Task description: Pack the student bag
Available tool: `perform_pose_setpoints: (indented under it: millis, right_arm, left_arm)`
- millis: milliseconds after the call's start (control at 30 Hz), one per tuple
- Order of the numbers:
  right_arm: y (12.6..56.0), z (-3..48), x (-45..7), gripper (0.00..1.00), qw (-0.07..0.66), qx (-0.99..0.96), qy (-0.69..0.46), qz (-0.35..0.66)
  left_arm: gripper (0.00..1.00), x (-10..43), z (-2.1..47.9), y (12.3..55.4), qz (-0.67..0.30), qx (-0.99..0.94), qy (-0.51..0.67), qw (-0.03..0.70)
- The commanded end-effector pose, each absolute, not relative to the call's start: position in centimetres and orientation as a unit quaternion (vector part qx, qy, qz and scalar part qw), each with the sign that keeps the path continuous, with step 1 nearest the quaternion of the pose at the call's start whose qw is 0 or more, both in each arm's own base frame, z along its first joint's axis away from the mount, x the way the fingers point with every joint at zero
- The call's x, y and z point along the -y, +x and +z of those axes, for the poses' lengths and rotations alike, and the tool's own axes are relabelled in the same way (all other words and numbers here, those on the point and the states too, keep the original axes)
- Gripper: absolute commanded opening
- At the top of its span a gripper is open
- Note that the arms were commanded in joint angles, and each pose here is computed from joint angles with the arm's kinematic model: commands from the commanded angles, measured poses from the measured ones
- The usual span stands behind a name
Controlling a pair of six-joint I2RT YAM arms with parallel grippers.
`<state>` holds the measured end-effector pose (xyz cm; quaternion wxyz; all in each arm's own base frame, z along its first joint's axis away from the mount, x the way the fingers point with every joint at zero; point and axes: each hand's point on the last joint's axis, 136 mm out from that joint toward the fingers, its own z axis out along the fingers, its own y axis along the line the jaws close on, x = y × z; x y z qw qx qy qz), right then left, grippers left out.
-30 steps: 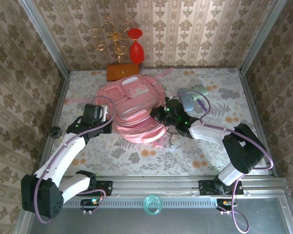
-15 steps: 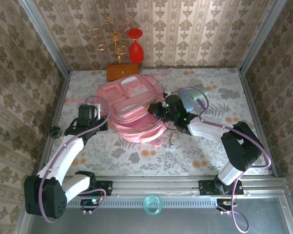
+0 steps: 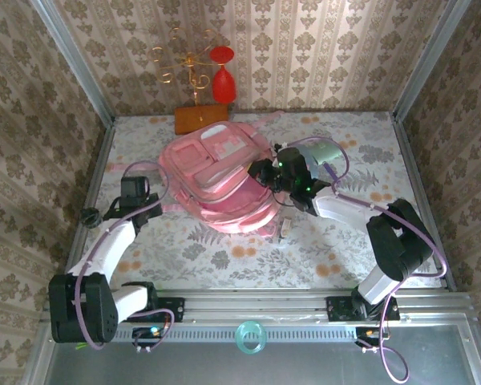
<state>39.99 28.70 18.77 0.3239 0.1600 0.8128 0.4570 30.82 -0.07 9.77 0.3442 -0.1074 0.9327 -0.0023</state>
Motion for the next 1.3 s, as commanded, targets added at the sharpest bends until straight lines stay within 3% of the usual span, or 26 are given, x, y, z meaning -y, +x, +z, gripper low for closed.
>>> perform_pose_setpoints:
  millis: [0,33,67,100,167,400,800,1033,1267]
  right_arm:
    - [41.9,22.7,-27.4,0.00,0.390,-0.783,0.168,0.454]
    - [42.0,22.6,-27.5,0.00,0.389,-0.783,0.169,0.455]
    - [42.0,22.3,-27.6,0.00,0.386,-0.784,0.169,0.455]
    - [42.1,22.0,-27.6,0.00,0.385,-0.785,0.170,0.454]
    - [42.2,21.7,-27.7,0.00,0.382,-0.787,0.169,0.453]
    - [42.5,20.8,-28.2,0.00,0.372,-0.794,0.166,0.451]
    - [42.2,20.2,-28.0,0.00,0.368,-0.796,0.170,0.449]
    - [42.4,19.5,-27.5,0.00,0.367,-0.800,0.176,0.442]
    - [42.5,19.7,-27.6,0.00,0.366,-0.799,0.173,0.444]
  left_arm:
    - [0.00,1.6,11.5,31.5,-0.054,-0.913,-0.105,0.391]
    - [0.00,2.6,11.9,31.3,-0.081,-0.907,-0.096,0.401]
    - [0.07,3.8,12.2,30.9,-0.109,-0.903,-0.083,0.407]
    - [0.21,4.9,12.2,30.5,-0.135,-0.900,-0.068,0.408]
    - [0.31,6.7,12.2,29.6,-0.169,-0.899,-0.032,0.403]
    - [0.48,10.0,11.2,29.0,-0.211,-0.877,0.049,0.430]
    - [0.46,11.3,8.9,32.1,-0.181,-0.901,0.067,0.389]
    - [0.45,13.1,9.4,32.6,-0.214,-0.888,0.110,0.392]
    - [0.37,13.5,9.2,33.6,-0.215,-0.890,0.117,0.384]
